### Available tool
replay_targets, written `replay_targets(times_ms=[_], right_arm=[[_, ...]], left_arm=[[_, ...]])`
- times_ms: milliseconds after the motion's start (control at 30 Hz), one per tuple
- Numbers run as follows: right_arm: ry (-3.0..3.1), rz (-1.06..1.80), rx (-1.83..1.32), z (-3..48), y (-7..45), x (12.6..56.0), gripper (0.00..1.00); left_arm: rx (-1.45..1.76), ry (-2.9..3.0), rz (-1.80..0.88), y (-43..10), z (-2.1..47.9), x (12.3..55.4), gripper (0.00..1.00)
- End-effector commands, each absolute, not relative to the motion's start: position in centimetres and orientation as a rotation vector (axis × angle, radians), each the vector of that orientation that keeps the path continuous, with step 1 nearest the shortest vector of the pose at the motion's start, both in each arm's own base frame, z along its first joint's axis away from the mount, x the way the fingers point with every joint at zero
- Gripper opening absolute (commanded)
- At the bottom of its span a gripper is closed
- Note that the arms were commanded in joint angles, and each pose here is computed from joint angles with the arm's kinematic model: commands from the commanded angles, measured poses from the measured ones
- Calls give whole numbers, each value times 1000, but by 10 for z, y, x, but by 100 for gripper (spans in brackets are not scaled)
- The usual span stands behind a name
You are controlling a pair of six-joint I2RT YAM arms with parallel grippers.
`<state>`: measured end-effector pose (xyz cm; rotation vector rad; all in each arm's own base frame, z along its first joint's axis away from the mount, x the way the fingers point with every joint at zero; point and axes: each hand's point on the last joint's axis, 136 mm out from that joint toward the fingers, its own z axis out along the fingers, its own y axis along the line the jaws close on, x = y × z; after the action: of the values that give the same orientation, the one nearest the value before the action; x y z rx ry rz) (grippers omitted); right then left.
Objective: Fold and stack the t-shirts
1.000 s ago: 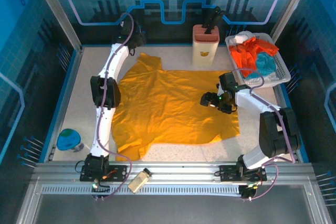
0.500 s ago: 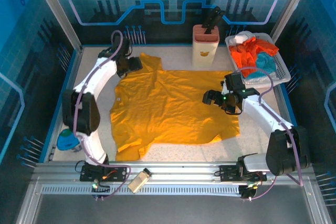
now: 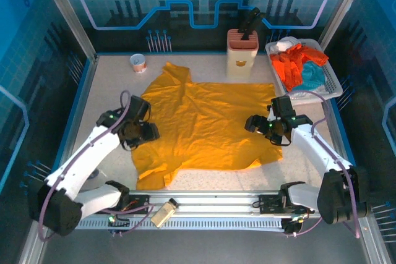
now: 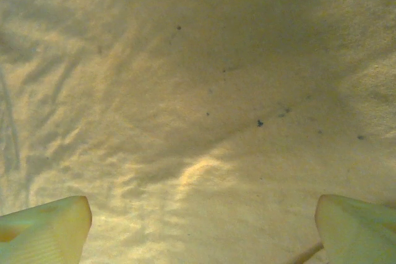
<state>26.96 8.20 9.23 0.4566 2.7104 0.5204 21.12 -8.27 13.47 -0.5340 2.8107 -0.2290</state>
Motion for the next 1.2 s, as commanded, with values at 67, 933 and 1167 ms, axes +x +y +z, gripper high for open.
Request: replay_targets(times_ms=[67, 933, 1167], right_arm=[[2727, 511, 519, 85, 73, 262, 91], [2739, 547, 571, 79, 63, 256, 89], [2752, 481, 739, 71, 48, 240, 86]], left_arm=[[-723, 2942, -118, -77, 110, 134, 54], [-850, 3075, 231, -66, 11, 69, 56], [-857, 3058, 228, -70, -5, 76, 52]])
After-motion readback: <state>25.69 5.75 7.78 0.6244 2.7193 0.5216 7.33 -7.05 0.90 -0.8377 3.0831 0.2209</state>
